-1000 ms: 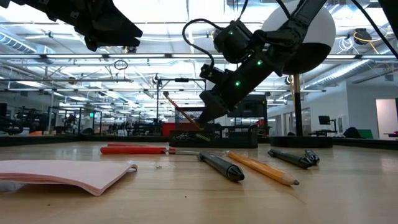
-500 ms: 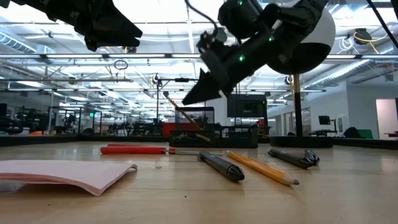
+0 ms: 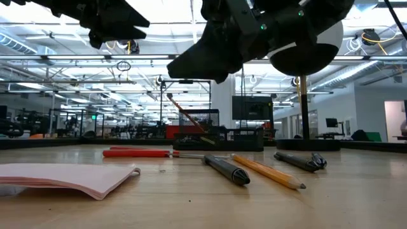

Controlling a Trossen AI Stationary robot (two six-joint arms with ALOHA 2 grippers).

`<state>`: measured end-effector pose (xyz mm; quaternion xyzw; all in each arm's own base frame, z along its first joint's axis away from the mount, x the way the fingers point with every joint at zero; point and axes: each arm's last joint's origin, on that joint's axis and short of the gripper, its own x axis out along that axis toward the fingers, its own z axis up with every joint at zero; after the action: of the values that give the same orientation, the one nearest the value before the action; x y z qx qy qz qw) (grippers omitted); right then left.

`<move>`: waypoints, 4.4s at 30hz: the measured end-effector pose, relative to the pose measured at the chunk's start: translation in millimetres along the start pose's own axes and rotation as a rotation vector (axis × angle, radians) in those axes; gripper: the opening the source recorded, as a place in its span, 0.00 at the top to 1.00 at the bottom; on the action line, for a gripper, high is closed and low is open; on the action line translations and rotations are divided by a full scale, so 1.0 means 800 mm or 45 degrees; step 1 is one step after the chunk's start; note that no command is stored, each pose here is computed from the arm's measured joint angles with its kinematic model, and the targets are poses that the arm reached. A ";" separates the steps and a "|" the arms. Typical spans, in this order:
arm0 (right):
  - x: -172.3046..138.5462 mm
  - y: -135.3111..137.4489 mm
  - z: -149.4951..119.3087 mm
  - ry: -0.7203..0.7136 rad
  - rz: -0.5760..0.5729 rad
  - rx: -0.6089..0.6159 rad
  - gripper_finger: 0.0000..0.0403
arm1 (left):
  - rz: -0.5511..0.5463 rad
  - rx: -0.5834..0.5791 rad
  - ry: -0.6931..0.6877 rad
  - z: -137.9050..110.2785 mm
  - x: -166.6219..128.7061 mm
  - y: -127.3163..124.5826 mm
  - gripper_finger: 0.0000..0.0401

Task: Pick and place office supplies into organizer
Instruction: Put the yellow pencil into the black desk organizer

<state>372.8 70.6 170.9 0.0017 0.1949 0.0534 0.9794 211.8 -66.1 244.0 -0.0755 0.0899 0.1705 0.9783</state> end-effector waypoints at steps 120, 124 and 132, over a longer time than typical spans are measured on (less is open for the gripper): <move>-0.010 0.058 -0.086 0.643 -0.136 0.054 0.98 | -0.035 -0.073 0.056 -0.005 0.000 0.000 0.55; -0.013 0.055 -0.078 0.621 -0.136 0.061 0.99 | -0.034 -0.071 0.058 -0.005 0.000 0.000 0.55; -0.020 0.052 -0.059 0.534 -0.183 0.033 1.00 | -0.031 -0.065 0.064 -0.006 0.000 0.000 0.55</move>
<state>335.3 109.8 134.4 -0.0107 0.3948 -0.0201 0.9185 210.8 -66.8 239.4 -0.1058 0.1093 0.1588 0.9755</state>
